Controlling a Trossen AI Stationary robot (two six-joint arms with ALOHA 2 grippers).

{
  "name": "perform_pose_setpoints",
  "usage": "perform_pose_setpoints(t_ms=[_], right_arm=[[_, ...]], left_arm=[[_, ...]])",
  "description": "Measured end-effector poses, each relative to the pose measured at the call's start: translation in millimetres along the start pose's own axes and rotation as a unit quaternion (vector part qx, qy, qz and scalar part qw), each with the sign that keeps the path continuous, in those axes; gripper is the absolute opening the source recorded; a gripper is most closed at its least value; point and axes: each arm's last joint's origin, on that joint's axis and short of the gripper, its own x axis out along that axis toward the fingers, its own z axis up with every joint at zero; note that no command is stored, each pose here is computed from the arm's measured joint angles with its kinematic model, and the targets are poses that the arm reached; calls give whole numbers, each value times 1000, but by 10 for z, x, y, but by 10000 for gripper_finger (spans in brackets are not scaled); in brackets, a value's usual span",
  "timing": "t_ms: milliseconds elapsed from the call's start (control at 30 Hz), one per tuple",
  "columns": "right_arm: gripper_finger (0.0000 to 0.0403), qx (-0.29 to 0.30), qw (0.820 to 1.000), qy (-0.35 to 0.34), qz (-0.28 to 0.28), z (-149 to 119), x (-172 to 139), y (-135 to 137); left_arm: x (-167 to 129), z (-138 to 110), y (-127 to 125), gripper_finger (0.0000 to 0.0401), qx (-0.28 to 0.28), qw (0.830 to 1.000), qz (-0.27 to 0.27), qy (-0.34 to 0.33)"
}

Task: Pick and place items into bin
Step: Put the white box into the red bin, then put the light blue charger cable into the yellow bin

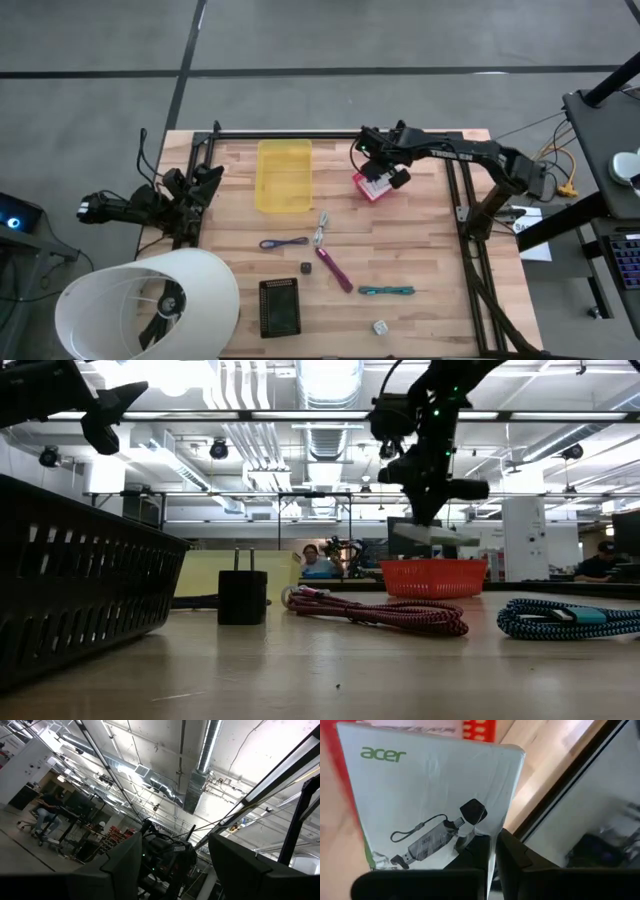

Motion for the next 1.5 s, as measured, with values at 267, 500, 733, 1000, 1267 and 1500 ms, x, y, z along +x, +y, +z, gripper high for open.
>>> perform_pose_setpoints(t_ms=[267,500,733,1000,1267,1500], right_arm=[[11,-68,998,5,16,45,179,-18],[11,-59,997,-28,27,64,208,-25],[13,-60,997,-29,27,57,211,-31],[13,-61,997,-29,29,56,211,-27],[54,-51,998,-28,29,57,211,-26],[99,-51,998,-28,30,56,209,-24]], left_arm=[[0,0,1,215,0,1000,1,0],[0,0,1,215,0,1000,1,0],[0,0,1,215,0,1000,1,0],[0,0,1,215,0,1000,1,0],[0,0,1,215,0,1000,1,0],[0,0,1,215,0,1000,1,0]])
